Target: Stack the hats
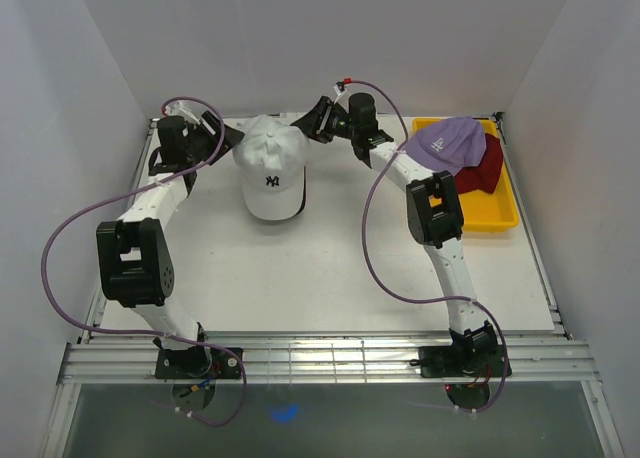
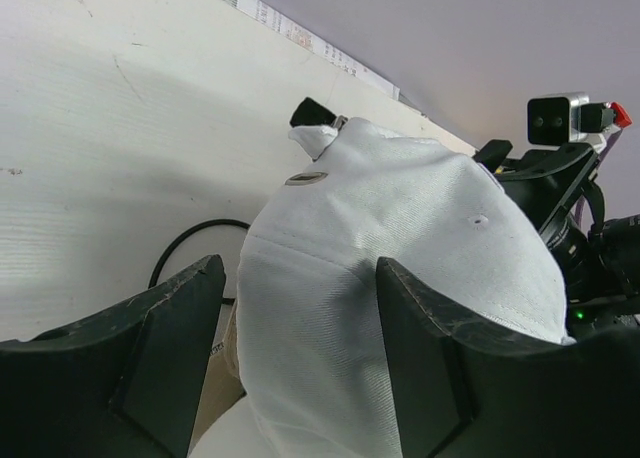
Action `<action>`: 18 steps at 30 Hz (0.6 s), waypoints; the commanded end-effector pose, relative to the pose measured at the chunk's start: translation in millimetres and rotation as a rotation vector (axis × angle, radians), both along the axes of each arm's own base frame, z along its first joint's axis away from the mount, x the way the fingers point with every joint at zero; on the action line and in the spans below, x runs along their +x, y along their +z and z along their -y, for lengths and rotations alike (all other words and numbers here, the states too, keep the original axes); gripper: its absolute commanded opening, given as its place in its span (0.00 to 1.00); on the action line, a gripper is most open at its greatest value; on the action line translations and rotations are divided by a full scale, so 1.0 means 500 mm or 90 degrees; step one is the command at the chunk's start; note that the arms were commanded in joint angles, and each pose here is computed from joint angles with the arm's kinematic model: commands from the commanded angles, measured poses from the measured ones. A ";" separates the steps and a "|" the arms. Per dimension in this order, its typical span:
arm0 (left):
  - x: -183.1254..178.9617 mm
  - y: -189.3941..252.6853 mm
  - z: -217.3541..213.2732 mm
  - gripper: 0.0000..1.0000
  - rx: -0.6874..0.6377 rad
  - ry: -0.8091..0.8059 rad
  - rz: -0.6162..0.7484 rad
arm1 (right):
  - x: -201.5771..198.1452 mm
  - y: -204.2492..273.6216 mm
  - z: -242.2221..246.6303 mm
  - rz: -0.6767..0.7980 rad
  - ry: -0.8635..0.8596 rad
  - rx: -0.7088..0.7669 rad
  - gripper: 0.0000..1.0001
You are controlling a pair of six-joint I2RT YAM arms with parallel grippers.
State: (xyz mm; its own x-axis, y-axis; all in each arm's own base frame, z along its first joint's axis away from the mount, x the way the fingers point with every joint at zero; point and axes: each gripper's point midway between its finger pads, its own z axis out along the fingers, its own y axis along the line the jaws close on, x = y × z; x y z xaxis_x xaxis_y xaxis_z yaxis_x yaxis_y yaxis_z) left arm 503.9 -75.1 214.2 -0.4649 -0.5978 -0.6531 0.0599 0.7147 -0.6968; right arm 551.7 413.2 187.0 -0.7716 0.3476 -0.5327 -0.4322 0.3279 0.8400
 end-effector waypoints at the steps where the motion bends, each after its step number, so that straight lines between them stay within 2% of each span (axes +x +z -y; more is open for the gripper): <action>1: -0.009 0.027 0.008 0.73 0.025 -0.018 -0.002 | 0.008 0.101 0.034 0.043 -0.019 0.033 0.56; 11: -0.014 0.063 -0.009 0.76 0.035 -0.013 0.008 | -0.005 0.170 0.063 0.055 -0.039 0.050 0.75; 18: -0.020 0.089 -0.017 0.77 0.033 -0.024 0.025 | -0.010 0.205 0.084 0.051 -0.049 0.053 0.80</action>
State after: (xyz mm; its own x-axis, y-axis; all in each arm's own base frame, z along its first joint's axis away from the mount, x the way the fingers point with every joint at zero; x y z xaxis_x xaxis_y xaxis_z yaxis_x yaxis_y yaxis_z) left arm 500.7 -67.0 219.2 -0.4987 -0.5660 -0.6564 0.0417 0.7408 -0.6705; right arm 554.6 378.9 234.5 -0.7499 0.4213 -0.5100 -0.4037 0.3193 0.8574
